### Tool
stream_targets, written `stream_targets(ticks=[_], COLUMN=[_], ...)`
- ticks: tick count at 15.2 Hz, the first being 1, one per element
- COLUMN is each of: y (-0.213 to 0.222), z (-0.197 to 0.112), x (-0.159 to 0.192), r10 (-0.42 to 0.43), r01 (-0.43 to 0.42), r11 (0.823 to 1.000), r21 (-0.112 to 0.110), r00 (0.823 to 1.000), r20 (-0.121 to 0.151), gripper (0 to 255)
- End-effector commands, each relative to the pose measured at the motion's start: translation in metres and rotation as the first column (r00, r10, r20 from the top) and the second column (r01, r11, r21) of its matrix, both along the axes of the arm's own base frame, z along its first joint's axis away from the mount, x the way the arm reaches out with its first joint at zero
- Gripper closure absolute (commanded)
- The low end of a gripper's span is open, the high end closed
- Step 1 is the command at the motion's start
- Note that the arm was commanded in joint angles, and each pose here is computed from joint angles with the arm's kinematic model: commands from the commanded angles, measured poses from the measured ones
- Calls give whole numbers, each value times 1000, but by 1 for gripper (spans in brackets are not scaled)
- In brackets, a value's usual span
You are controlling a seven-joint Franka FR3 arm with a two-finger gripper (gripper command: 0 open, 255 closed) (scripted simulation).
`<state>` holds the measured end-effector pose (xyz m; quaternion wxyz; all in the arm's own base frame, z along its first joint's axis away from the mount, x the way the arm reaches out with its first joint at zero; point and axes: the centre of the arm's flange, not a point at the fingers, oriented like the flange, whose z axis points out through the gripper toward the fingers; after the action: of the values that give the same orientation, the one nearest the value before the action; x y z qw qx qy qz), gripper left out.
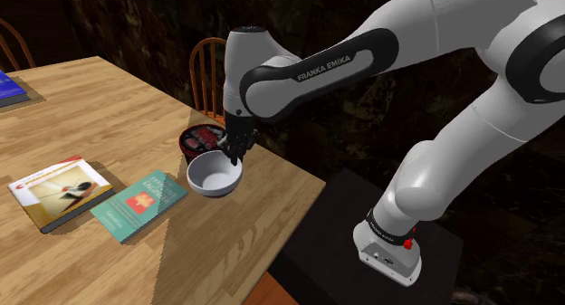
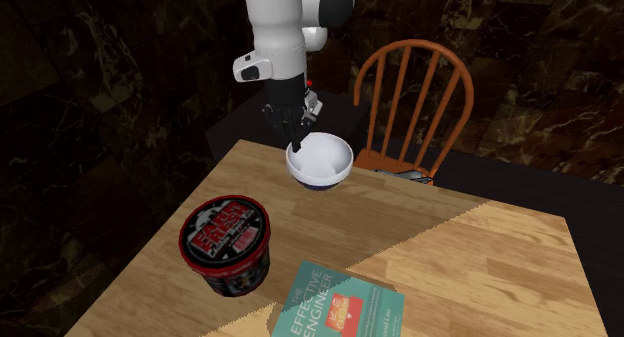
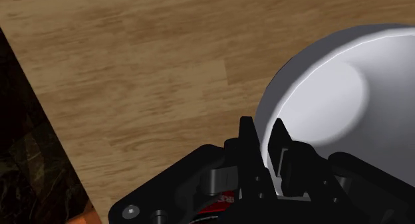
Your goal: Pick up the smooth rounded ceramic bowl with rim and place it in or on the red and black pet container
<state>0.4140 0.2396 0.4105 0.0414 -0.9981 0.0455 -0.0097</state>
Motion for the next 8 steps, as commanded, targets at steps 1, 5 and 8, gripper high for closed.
stream_targets(ticks=[1,5,8], y=[0,0,0], z=[10,31,47], x=[0,0,0], r10=[0,0,0], r01=[0,0,0], r11=[1000,1000,1000], r21=[0,0,0], r00=[1000,1000,1000], r20=[0,0,0], gripper=[255,255,255])
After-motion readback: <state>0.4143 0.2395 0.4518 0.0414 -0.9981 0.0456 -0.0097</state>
